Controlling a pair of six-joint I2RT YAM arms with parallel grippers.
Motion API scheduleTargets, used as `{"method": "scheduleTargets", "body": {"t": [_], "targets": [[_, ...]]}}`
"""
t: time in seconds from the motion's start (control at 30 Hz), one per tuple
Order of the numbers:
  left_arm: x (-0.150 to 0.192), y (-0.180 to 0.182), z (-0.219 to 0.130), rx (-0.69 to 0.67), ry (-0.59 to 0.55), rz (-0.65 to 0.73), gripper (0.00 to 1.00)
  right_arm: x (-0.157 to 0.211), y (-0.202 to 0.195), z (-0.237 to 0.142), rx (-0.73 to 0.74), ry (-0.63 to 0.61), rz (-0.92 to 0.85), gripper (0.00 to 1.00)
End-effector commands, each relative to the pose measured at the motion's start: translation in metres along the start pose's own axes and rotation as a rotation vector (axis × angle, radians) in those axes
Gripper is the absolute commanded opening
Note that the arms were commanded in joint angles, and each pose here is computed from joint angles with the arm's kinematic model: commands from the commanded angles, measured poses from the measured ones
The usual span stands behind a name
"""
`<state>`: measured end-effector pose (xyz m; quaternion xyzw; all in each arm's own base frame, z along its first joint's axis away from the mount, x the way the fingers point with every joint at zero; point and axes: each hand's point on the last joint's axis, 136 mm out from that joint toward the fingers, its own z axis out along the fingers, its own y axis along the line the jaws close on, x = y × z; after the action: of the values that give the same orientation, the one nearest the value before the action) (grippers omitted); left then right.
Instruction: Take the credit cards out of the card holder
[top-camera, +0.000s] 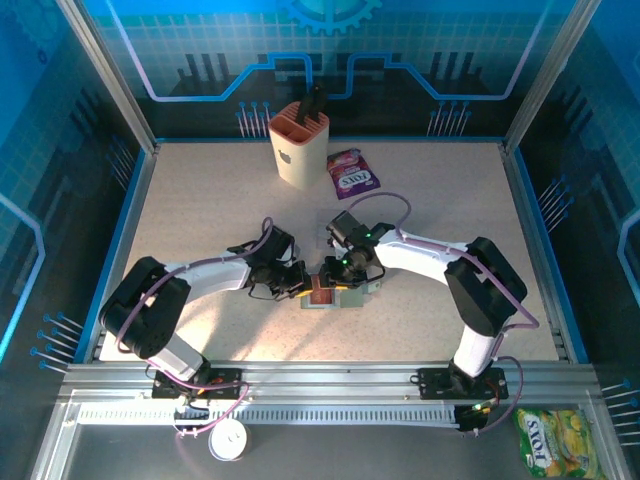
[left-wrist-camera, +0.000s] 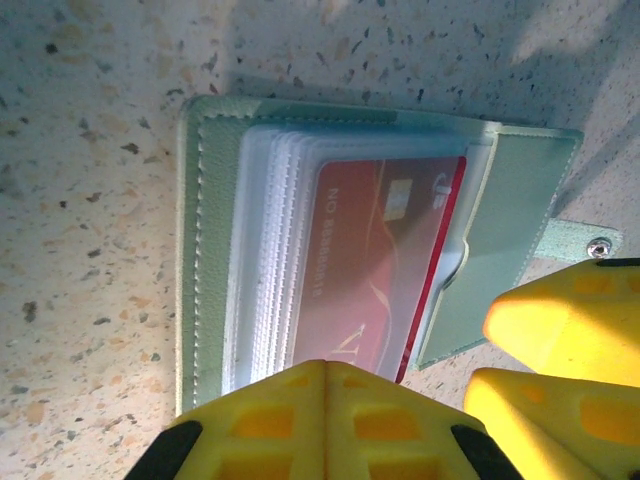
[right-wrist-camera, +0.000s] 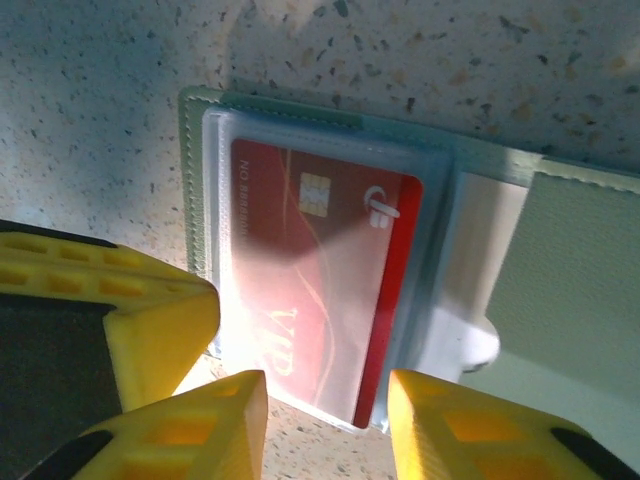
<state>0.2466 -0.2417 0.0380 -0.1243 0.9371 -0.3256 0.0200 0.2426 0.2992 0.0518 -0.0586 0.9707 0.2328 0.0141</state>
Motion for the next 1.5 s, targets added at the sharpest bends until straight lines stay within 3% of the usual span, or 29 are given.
{"method": "scheduleTargets", "body": {"t": [0.0,0.87,1.3,1.47], "targets": [[0.004,-0.006,-0.003,0.030,0.005,-0.001,0.07,0.007,0.003,0.010,-0.021,0.033,-0.002,0.35],[0.007,0.020,0.009,-0.069,0.031,-0.031,0.06,0.011,-0.008,0.029,-0.006,0.066,0.012,0.30],[0.009,0.027,0.011,-0.107,0.042,-0.041,0.06,0.013,-0.012,0.031,-0.003,0.075,0.014,0.19],[0.009,0.027,0.011,-0.107,0.043,-0.040,0.06,0.013,-0.016,0.034,0.008,0.078,0.021,0.19]]}}
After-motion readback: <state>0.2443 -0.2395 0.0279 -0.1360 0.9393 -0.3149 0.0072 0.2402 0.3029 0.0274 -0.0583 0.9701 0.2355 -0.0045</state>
